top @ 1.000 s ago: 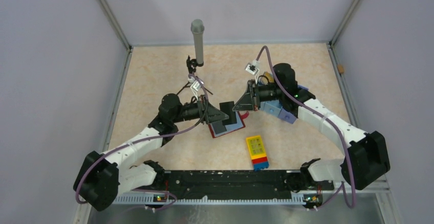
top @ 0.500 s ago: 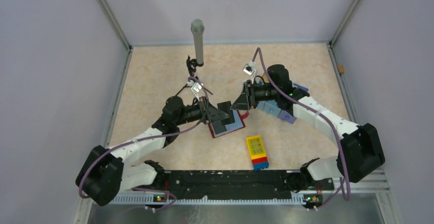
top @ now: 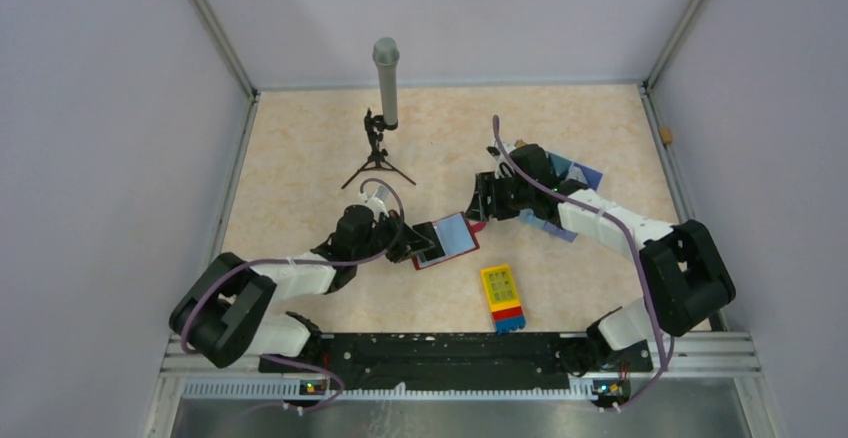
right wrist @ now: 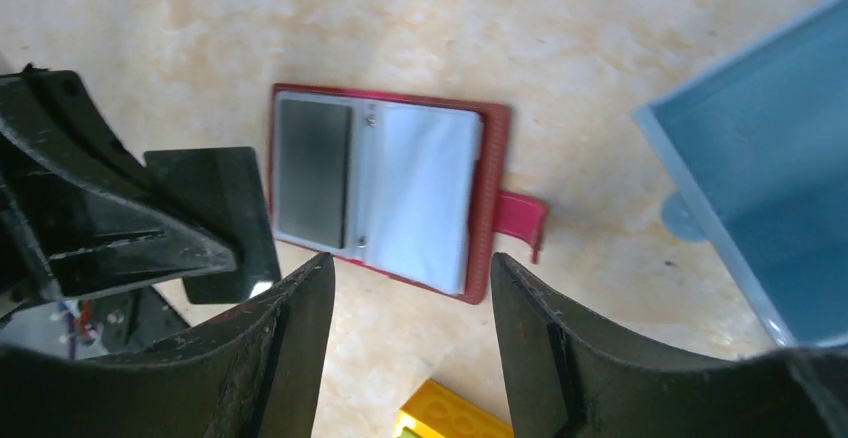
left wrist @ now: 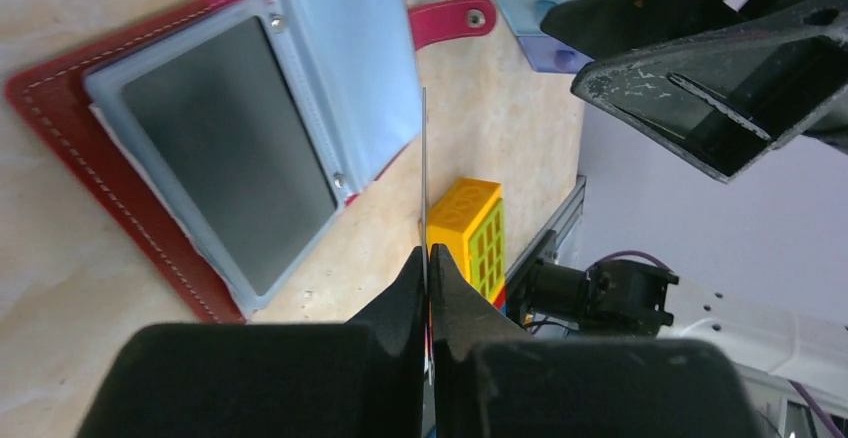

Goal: Put the credit cards into the card holder
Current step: Insert the credit card into the card holder.

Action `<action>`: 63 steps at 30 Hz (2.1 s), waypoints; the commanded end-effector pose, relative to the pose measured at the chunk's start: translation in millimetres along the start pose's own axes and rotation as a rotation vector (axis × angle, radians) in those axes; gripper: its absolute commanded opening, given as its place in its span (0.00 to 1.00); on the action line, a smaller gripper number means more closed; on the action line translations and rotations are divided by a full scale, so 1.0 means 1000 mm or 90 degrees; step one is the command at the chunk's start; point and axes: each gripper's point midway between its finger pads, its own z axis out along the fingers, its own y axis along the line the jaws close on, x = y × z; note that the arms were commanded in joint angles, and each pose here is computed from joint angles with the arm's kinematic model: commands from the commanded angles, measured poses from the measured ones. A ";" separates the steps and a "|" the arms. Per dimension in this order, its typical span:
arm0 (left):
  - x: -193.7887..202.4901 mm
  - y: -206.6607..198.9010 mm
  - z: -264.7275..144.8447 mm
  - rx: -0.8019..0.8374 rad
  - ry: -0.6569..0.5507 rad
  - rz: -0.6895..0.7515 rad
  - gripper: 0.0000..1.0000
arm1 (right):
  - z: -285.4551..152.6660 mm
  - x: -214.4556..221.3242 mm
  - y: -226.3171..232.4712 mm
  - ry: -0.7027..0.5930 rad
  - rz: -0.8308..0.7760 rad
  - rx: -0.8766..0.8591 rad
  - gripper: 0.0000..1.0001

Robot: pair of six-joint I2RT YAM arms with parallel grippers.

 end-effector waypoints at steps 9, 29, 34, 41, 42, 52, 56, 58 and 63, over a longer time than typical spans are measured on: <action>-0.010 0.017 0.017 -0.007 -0.042 -0.052 0.00 | 0.018 0.021 -0.046 0.017 -0.045 0.186 0.54; -0.014 0.039 0.029 -0.043 -0.056 -0.013 0.00 | 0.041 0.029 -0.071 0.049 -0.066 0.258 0.00; -0.013 0.042 0.035 -0.041 -0.052 -0.016 0.00 | 0.042 0.032 -0.073 0.056 -0.065 0.266 0.00; -0.012 0.042 0.042 -0.019 -0.049 -0.042 0.00 | 0.044 0.035 -0.075 0.062 -0.059 0.271 0.00; -0.012 0.042 0.042 -0.018 -0.052 -0.045 0.00 | 0.044 0.035 -0.075 0.063 -0.059 0.272 0.00; -0.014 0.033 0.046 0.020 -0.064 -0.073 0.00 | 0.048 0.038 -0.075 0.069 -0.059 0.279 0.00; -0.015 0.031 0.043 0.023 -0.070 -0.081 0.00 | 0.046 0.038 -0.078 0.070 -0.056 0.296 0.00; -0.015 0.030 0.041 0.022 -0.072 -0.086 0.00 | 0.044 0.038 -0.081 0.071 -0.055 0.306 0.00; -0.016 0.031 0.040 0.008 -0.075 -0.086 0.00 | 0.043 0.040 -0.082 0.073 -0.053 0.311 0.00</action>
